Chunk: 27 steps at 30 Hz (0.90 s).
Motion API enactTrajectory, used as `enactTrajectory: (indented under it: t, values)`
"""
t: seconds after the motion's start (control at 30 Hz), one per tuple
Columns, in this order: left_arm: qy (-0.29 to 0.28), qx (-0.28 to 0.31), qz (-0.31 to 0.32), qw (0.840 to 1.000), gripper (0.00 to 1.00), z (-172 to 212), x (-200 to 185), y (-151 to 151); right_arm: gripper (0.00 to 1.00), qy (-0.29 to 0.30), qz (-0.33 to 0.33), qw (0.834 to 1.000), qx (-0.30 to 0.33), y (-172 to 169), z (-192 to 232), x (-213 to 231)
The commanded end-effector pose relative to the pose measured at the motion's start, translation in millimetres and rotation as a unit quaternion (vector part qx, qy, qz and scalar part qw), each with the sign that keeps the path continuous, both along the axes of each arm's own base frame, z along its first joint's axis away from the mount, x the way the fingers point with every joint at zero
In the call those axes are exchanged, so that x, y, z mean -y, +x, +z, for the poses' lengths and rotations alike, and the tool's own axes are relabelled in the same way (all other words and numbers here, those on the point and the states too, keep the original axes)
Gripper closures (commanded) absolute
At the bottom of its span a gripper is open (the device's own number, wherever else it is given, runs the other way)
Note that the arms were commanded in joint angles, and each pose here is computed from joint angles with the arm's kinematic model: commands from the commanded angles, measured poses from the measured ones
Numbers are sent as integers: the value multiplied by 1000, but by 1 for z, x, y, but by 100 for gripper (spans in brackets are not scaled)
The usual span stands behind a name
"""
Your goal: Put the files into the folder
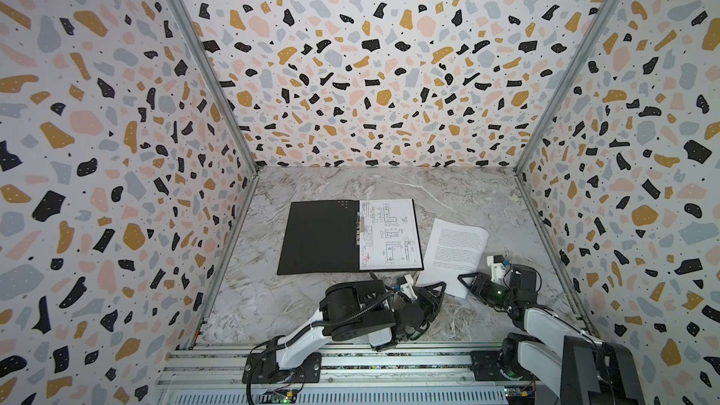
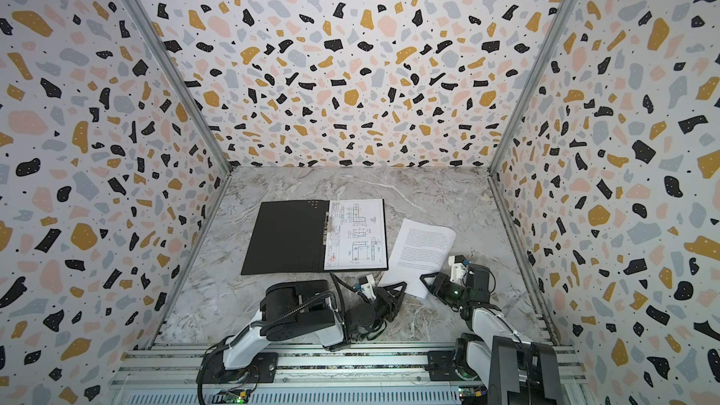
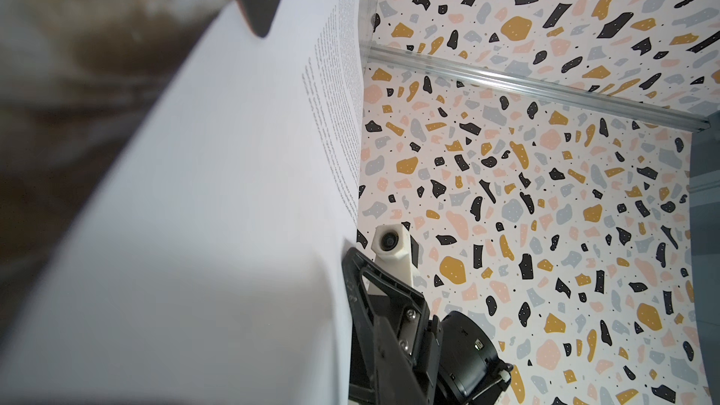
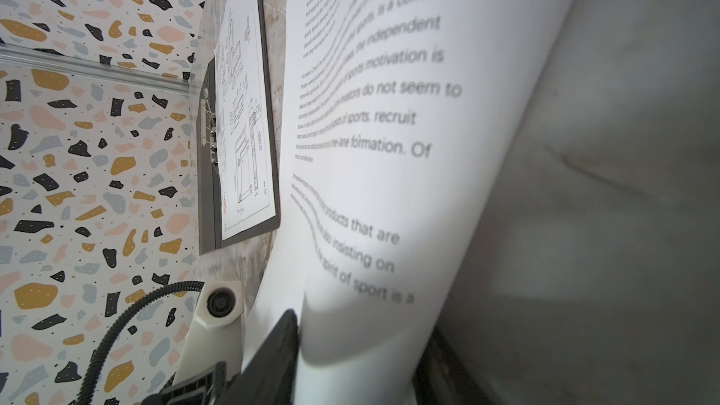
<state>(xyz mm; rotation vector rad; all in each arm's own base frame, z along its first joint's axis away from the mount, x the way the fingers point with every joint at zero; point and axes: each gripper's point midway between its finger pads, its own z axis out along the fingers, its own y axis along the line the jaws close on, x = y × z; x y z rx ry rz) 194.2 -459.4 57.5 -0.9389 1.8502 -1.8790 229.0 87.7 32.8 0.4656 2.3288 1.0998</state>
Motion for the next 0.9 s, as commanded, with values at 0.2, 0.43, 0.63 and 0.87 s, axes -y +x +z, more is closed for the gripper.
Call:
enactTrajectory:
  t: [0.2, 0.43, 0.63, 0.87]
  values:
    - [31, -11, 5, 999, 87, -27, -5, -1, 50, -11, -7, 999, -40, -9, -10, 3]
    - [23, -17, 6, 1000, 96, -27, -7, -2, 43, -9, -7, 999, -39, -7, -7, 3]
    - [7, -18, 6, 1000, 96, -21, -9, -2, 22, -10, -15, 999, -32, -3, 0, 8]
    - [-11, -22, 0, 1000, 96, -13, -8, -4, 12, 4, -39, 999, -30, -2, -1, 22]
